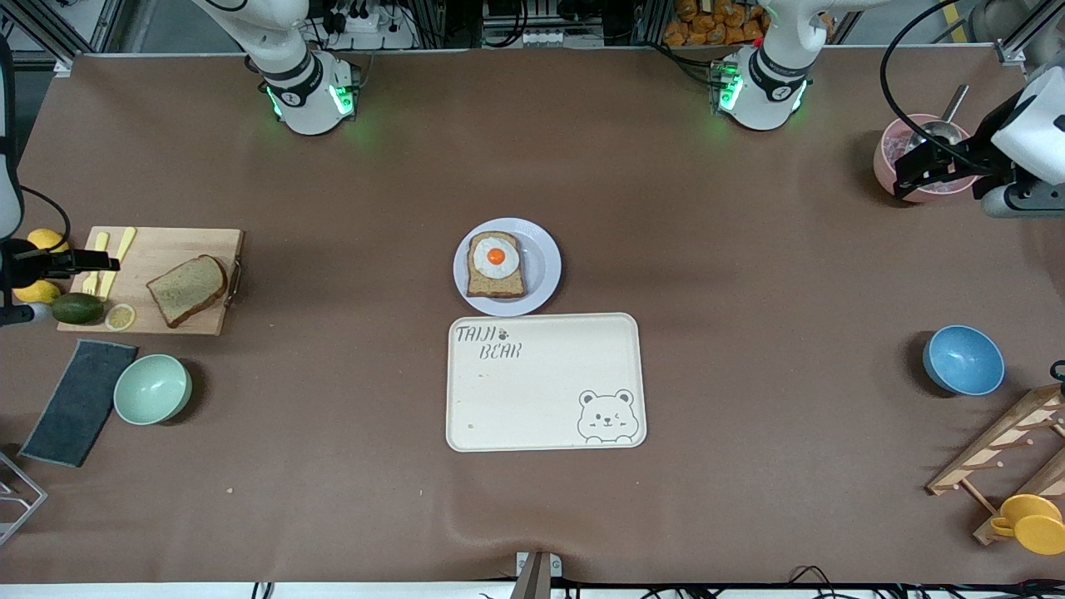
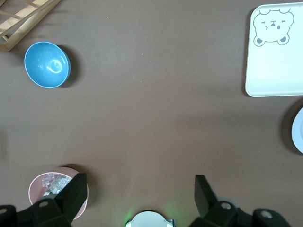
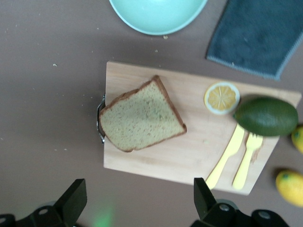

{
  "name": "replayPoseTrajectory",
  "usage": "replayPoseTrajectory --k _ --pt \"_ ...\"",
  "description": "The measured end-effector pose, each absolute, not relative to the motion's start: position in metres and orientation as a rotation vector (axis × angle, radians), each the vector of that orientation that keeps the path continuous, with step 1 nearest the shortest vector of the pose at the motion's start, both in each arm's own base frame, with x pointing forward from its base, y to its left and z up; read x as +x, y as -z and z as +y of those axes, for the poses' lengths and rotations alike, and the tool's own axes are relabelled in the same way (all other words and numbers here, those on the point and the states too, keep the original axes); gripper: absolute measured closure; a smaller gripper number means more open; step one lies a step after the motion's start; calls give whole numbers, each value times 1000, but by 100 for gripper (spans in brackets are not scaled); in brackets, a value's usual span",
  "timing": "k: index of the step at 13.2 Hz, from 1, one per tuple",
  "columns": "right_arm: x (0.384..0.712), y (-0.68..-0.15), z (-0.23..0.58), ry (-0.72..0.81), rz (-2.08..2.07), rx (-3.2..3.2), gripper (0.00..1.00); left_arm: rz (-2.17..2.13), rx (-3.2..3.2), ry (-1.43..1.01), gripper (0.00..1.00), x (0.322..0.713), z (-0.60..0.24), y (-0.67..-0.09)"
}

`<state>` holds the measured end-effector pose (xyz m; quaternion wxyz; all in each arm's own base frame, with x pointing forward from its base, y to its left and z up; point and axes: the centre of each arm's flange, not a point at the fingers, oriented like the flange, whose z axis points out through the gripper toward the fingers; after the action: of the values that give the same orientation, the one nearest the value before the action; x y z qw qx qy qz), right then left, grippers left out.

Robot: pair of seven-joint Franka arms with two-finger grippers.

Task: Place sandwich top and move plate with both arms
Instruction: 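Reach the right gripper down to the bread slice on the cutting board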

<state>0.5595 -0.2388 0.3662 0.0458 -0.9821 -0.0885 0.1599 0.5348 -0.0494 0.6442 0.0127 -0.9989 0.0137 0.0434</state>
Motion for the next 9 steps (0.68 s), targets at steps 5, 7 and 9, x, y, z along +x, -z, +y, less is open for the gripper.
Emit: replayPoseTrajectory --k 5,7,9 --pt "560 -334 -241 -394 -607 -3001 0 42 -3114 -124 0 534 -49 -648" --pt "557 -319 -244 -344 -744 -3001 0 41 -3114 -123 0 534 -49 -648" --pt "552 -301 -247 -267 -881 -2995 0 40 -3114 -121 0 534 -49 -649"
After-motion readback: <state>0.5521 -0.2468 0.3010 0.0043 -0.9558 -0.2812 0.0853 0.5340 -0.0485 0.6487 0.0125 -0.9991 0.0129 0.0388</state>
